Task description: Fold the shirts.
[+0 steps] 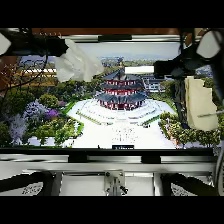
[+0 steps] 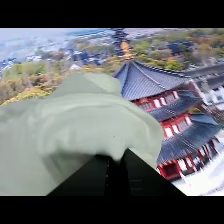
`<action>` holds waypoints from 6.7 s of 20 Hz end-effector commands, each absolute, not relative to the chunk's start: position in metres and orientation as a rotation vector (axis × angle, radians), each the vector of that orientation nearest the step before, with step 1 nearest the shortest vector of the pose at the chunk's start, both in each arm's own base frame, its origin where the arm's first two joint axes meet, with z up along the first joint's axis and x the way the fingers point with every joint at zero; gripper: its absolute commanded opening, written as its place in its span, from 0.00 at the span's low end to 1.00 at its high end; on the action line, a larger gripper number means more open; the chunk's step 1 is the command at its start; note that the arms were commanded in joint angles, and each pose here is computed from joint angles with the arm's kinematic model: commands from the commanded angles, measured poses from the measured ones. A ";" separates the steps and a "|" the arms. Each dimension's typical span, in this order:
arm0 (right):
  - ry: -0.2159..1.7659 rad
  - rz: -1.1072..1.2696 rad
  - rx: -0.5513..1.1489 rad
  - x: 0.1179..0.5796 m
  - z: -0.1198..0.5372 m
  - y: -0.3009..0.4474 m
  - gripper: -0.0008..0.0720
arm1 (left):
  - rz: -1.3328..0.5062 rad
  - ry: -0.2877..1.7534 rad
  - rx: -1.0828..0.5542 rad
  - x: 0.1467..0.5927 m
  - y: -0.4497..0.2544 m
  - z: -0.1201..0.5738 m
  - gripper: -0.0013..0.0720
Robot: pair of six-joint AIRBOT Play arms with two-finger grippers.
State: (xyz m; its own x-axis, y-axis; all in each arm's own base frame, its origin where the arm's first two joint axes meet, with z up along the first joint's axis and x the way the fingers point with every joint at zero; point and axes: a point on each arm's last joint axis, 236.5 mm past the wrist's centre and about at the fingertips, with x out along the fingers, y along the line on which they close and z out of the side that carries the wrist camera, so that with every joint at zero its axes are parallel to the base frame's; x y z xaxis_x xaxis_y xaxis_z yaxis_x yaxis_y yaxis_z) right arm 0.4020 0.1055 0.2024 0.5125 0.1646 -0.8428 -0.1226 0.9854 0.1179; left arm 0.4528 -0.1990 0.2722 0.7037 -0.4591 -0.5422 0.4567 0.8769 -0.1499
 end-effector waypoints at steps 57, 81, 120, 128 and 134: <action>0.457 0.513 0.113 0.437 0.332 0.146 0.12 | -0.279 0.074 -0.017 0.338 -0.088 0.441 0.06; 0.292 0.296 0.327 0.584 0.290 0.121 0.12 | -0.203 0.923 -0.209 0.307 -0.098 0.107 0.06; 1.604 0.216 0.862 0.195 -0.099 0.273 0.68 | -0.284 0.639 -0.252 0.354 -0.104 0.133 0.06; 1.467 0.480 0.537 0.227 -0.042 0.262 0.12 | -0.308 0.502 -0.155 0.364 -0.100 0.189 0.06; 0.539 0.514 0.075 0.292 0.320 0.153 0.12 | -0.292 -0.296 -0.135 0.263 -0.066 0.535 0.06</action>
